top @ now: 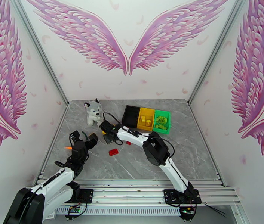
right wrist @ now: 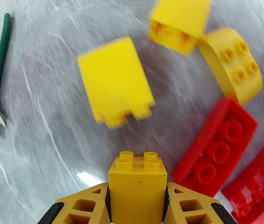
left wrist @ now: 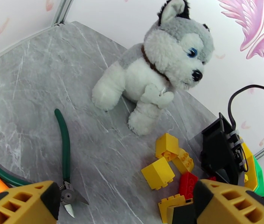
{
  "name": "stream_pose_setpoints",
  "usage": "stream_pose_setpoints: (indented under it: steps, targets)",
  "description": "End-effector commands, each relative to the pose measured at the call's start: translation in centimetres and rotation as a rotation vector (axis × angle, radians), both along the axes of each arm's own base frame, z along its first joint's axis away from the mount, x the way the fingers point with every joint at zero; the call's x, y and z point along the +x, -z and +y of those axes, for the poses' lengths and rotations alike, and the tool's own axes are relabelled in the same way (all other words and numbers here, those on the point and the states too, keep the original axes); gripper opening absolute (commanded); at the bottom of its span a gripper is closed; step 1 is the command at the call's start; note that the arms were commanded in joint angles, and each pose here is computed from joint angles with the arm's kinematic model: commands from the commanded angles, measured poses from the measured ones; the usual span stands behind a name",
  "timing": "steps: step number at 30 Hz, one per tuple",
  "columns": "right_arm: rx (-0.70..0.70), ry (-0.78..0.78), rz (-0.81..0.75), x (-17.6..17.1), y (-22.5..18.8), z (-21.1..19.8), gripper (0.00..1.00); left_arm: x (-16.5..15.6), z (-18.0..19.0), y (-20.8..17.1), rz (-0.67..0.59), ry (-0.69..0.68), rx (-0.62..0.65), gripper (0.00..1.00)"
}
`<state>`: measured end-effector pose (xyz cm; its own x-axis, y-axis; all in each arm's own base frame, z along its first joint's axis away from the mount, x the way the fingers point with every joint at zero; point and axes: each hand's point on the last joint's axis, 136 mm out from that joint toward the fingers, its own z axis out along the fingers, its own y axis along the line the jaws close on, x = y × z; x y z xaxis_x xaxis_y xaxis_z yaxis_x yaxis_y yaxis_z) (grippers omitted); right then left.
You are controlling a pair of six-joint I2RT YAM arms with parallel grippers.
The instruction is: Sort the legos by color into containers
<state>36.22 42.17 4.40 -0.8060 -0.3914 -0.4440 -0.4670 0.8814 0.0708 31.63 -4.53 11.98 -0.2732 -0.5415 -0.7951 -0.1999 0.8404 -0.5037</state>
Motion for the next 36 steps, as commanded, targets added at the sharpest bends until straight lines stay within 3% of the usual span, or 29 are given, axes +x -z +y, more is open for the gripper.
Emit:
stream_pose_setpoints:
  steps: [1, 5, 11, 15, 19, 23, 27, 36]
  targets:
    - [0.135, 0.058, -0.065, 1.7, -5.9, -1.6, 0.33, 1.0, -2.0, -1.1, -0.019, 0.086, 0.024, 0.99]
    - [0.2, 0.123, -0.076, 2.6, -8.3, -5.3, 0.32, 1.7, -4.4, -0.8, 0.002, 0.169, 0.063, 0.99]
    - [0.252, 0.323, -0.096, 5.5, -10.5, -14.1, 0.32, 2.0, -10.6, -1.4, 0.001, 0.352, 0.207, 0.99]
    - [0.246, 0.472, -0.131, 7.8, -11.1, -20.2, 0.34, 1.1, -15.4, -2.4, -0.033, 0.481, 0.34, 0.99]
    - [0.219, 0.559, -0.143, 9.9, -11.1, -23.7, 0.35, -0.9, -19.8, -4.3, -0.115, 0.566, 0.523, 0.99]
    - [0.17, 0.595, -0.15, 11.5, -10.8, -25.2, 0.49, -2.7, -22.5, -5.6, -0.189, 0.612, 0.65, 0.99]
    - [0.141, 0.599, -0.162, 12.1, -10.7, -25.6, 0.6, -2.8, -22.6, -5.7, -0.195, 0.609, 0.661, 0.99]
    - [0.16, 0.492, -0.177, 9.9, -11.0, -22.6, 0.65, -1.7, -20.1, -6.1, -0.179, 0.521, 0.638, 0.99]
